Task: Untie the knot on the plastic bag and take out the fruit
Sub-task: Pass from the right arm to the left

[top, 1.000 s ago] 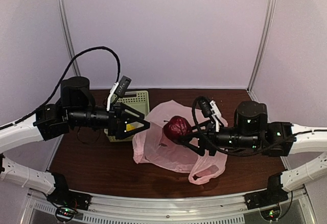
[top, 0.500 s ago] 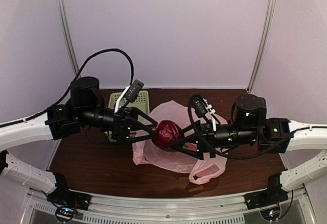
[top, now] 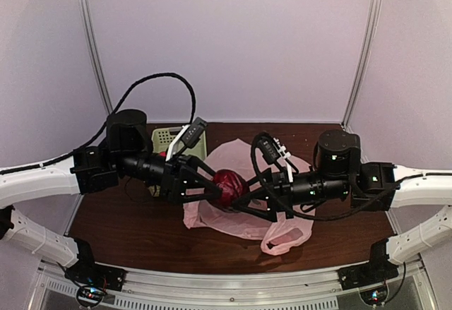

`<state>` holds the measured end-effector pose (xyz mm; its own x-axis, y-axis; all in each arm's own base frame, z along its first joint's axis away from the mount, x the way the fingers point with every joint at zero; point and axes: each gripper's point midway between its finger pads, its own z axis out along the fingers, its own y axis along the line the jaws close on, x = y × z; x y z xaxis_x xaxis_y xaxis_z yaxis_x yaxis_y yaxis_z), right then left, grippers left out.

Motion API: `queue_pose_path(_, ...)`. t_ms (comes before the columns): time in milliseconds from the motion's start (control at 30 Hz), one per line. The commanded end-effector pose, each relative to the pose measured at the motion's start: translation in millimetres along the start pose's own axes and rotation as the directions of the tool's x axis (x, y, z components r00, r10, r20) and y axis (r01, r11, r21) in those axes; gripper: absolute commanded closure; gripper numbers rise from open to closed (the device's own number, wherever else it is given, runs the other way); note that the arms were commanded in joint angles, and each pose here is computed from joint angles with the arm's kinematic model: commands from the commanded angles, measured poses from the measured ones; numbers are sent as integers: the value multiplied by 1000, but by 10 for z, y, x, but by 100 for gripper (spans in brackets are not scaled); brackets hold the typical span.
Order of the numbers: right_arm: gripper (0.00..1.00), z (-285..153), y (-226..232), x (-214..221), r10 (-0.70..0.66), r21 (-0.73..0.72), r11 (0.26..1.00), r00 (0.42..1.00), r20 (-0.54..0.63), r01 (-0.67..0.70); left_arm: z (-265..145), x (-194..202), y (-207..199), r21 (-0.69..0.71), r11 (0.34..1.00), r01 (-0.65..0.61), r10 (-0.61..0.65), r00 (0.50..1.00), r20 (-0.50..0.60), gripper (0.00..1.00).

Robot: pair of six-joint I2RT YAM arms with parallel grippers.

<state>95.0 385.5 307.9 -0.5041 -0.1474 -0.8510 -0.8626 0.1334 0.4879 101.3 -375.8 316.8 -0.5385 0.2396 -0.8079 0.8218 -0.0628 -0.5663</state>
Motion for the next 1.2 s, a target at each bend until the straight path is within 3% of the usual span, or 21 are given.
queue_pose_path(0,39,-20,91,-152,-14,-27,1000,999,34,15,18,-135,-105,38,998,-48,47,998,32,28)
queue_pose_path(233,38,-9,54,-139,-10,-11,1000,999,33,11,17,-115,-110,44,998,-49,48,998,27,49)
queue_pose_path(367,29,-21,30,-146,-8,4,1000,999,39,8,-20,-142,-95,16,998,-58,57,997,48,57)
queue_pose_path(533,6,-81,9,-186,-14,28,1000,998,65,13,-111,-211,-28,-75,995,-59,66,994,84,62)
queue_pose_path(800,0,-299,-143,-289,-28,148,989,989,147,6,-339,-284,247,-268,963,-10,37,995,96,65)
queue_pose_path(1033,0,-594,-271,-415,-43,253,967,966,254,-24,-1012,-511,747,-506,860,58,43,982,186,67)
queue_pose_path(1167,0,-729,-362,-392,-38,305,951,960,279,-51,-1537,-551,1120,-674,727,134,51,968,246,68)
